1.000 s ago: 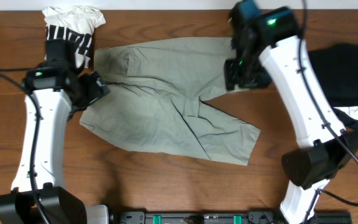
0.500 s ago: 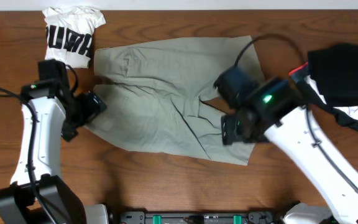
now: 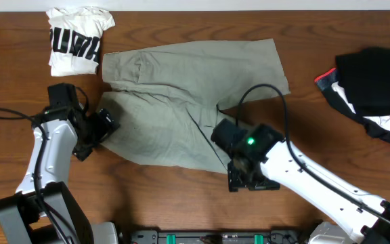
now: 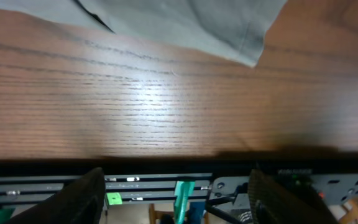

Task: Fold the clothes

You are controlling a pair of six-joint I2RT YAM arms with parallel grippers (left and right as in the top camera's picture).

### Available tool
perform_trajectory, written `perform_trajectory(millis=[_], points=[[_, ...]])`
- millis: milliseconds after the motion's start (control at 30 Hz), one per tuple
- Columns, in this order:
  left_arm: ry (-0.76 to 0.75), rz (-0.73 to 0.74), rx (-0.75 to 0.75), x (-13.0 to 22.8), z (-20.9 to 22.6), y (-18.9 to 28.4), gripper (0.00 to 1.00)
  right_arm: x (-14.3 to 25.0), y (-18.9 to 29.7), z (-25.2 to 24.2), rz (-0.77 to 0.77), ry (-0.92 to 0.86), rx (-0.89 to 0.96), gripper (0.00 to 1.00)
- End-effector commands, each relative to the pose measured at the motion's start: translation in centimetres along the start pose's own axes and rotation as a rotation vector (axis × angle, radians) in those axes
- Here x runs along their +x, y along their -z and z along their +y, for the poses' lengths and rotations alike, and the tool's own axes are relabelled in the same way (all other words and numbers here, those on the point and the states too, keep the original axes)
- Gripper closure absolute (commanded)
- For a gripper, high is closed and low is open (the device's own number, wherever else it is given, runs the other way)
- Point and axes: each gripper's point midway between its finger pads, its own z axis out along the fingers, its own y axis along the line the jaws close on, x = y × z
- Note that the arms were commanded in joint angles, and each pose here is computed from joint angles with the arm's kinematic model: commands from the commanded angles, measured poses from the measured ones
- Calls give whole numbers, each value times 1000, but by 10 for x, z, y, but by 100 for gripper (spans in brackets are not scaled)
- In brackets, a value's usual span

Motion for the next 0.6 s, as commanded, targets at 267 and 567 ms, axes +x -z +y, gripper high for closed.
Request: perform_trajectory(millis=[267, 567], points=[[7, -2, 4, 3, 10, -20, 2, 4, -35, -2, -20, -90, 9, 16], [11, 19, -7, 4, 12, -29, 5, -19, -59, -20, -53, -202, -6, 1]])
